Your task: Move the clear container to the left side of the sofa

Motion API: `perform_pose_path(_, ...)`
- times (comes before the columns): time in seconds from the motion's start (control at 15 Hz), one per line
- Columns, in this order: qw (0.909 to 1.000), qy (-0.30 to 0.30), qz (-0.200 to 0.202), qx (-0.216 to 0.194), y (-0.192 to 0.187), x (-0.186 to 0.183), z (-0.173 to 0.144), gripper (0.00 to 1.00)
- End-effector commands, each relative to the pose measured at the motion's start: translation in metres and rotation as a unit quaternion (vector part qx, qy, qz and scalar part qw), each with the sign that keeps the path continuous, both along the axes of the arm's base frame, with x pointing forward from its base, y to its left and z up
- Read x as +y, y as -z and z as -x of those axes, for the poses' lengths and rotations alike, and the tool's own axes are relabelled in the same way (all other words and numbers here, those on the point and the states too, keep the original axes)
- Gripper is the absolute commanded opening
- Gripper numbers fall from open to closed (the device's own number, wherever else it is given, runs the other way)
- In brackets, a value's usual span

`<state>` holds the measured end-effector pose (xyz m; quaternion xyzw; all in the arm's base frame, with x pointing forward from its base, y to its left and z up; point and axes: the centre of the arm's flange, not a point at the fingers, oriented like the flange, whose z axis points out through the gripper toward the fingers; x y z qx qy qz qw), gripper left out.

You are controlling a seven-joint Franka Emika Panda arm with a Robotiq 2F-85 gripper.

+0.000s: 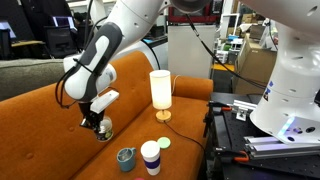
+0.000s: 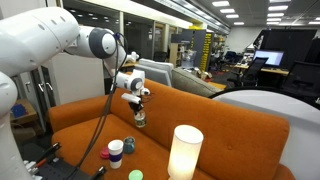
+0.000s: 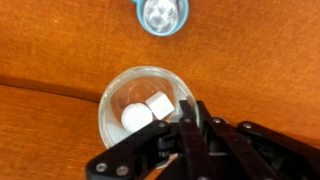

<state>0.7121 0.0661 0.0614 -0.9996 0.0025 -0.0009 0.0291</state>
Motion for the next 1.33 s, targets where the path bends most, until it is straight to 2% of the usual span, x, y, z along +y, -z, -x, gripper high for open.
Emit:
perform_pose_path(0.0,0.9947,-0.102,0.000,-0.004,-0.003,0.055,0.003,0.02)
perform_pose_path(0.27,0.9779,-0.207,0.002,0.027,0.030,0.118,-0.002,0.02)
perform_pose_path(0.6,0.9489,-0.301,-0.016,0.093,0.096,0.158,-0.008,0.02)
perform_pose_path(0.87,0.9283,-0.340,-0.017,0.149,0.147,0.178,-0.007,0.02)
perform_pose_path(1.0,0.9223,-0.349,-0.015,0.165,0.162,0.182,-0.006,0.02)
perform_pose_path(1.2,0.9202,-0.351,-0.008,0.173,0.164,0.179,-0.010,0.02)
perform_pose_path(1.27,0.9209,-0.347,-0.012,0.177,0.162,0.177,-0.011,0.33)
